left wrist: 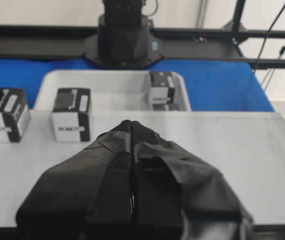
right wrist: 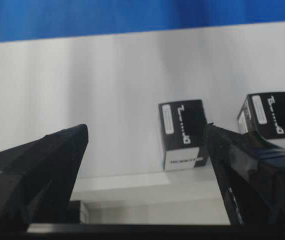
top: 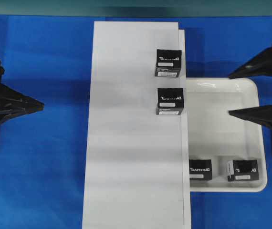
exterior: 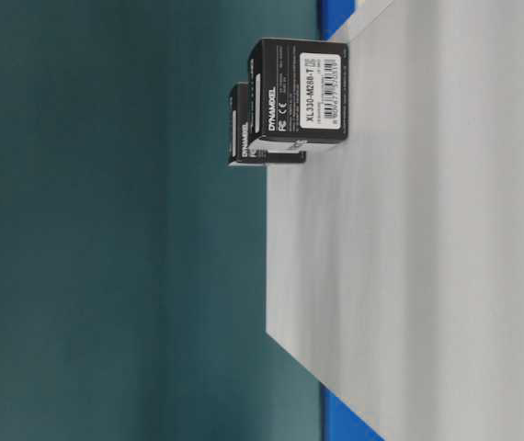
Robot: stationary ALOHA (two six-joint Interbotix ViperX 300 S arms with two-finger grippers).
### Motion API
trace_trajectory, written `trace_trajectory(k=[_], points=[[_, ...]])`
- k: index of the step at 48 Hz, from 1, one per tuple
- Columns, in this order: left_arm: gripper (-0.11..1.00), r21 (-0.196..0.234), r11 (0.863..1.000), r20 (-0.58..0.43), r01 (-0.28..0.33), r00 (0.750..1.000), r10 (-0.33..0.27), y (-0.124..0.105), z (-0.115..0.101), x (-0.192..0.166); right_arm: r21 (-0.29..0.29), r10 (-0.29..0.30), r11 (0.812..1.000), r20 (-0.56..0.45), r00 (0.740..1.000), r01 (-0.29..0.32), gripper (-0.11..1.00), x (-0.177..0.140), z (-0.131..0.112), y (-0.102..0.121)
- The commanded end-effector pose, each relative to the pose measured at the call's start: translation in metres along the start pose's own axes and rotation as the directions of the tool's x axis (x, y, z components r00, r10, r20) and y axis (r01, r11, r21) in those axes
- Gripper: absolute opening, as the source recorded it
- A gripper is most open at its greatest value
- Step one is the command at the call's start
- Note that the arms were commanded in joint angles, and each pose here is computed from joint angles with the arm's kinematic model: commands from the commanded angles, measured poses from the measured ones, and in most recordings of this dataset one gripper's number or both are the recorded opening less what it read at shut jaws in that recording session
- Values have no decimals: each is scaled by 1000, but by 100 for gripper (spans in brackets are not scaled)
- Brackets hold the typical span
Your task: Place the box from the white plastic tray onto the white base.
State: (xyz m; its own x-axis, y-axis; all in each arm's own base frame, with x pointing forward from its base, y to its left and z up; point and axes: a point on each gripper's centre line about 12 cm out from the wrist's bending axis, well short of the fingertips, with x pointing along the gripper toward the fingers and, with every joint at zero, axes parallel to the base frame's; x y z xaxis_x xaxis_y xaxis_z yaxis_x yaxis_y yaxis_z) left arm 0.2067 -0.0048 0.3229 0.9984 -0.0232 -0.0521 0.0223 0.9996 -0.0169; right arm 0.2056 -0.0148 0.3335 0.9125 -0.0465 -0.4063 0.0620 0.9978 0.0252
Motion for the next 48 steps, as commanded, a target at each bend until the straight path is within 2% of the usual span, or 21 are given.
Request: trace_trajectory(k=[1, 14, 22, 48], points=[[-7, 2, 1000, 35, 4, 999, -4, -1, 12, 1, -2, 2, 1000, 40, 999, -2, 97, -11, -1, 1], [-7, 4, 1000, 37, 10, 999, -10, -2, 13, 0, -3, 6, 1000, 105, 994, -6, 97, -33, -16, 2], [-7, 2, 1000, 37, 10, 999, -10, -2, 13, 0, 0, 6, 1000, 104, 995, -6, 97, -35, -26, 2], [-7, 2, 1000, 30, 13, 999, -13, -3, 12, 1, 1, 3, 1000, 113, 994, -4, 97, -35, -27, 2]])
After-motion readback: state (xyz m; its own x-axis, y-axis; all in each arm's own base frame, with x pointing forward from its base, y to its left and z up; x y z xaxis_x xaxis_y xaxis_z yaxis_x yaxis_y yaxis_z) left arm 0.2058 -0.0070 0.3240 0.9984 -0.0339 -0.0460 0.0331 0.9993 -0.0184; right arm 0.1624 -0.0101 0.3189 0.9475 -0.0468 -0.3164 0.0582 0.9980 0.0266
